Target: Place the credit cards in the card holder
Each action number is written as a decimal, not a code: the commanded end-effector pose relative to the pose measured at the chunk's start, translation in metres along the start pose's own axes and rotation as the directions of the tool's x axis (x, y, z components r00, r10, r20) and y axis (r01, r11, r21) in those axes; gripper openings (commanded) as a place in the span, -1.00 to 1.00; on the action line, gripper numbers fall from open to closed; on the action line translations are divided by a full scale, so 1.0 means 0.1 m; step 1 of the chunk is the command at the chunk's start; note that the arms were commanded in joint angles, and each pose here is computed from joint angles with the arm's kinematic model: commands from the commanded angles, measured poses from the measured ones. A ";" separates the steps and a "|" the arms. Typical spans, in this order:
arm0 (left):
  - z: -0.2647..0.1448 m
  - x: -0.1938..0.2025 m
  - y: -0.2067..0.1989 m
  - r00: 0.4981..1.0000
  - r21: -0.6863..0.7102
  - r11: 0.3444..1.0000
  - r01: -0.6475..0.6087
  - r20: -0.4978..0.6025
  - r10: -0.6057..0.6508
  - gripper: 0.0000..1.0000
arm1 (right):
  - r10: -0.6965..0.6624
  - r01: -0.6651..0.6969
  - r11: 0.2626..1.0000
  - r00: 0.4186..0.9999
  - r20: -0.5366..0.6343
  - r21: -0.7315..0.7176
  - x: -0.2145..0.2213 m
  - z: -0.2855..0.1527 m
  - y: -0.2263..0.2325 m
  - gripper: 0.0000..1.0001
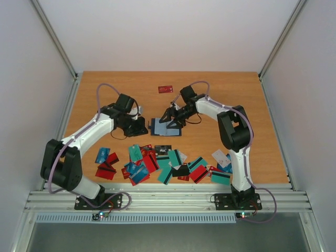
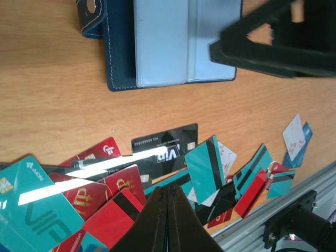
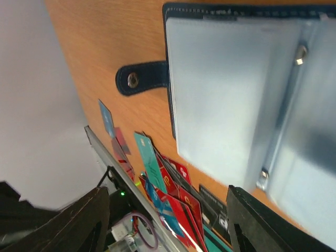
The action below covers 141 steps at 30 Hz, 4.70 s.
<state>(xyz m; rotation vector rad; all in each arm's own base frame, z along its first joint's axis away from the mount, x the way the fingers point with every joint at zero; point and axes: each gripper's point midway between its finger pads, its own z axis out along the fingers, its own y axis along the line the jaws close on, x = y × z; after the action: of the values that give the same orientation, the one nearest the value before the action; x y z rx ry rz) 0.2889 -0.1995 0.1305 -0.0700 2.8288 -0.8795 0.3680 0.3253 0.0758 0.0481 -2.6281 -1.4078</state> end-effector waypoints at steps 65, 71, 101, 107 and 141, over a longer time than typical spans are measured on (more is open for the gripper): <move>0.92 1.44 -1.01 0.832 0.152 0.879 -0.452 -0.284 0.477 -0.47 | 0.261 -0.362 0.877 0.911 0.321 0.316 2.58 -1.02 -1.21 0.54; 1.28 1.54 -1.33 0.793 0.190 0.864 -0.466 -0.345 0.503 -0.48 | 0.289 -0.393 0.859 0.901 0.323 0.327 2.71 -1.05 -1.29 0.65; 1.88 2.06 -1.14 0.739 0.167 0.893 -0.419 -0.508 0.442 -0.50 | 0.386 -0.432 0.898 0.865 0.321 0.085 2.72 -0.68 -1.48 0.51; 1.84 2.10 -1.19 0.735 0.195 0.895 -0.401 -0.515 0.442 -0.50 | 0.408 -0.448 0.891 0.859 0.308 0.068 2.70 -0.61 -1.54 0.39; 1.90 2.26 -1.30 0.696 0.299 0.899 -0.322 -0.569 0.438 -0.58 | 0.337 -0.378 0.921 0.895 0.294 0.096 2.62 -0.71 -1.30 -0.53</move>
<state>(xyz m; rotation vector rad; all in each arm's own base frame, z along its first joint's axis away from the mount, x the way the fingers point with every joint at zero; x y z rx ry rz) 0.1171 -0.4230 0.0240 0.9406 3.1063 -1.1197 0.0878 0.1603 0.0155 -0.6940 -2.6616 -1.0499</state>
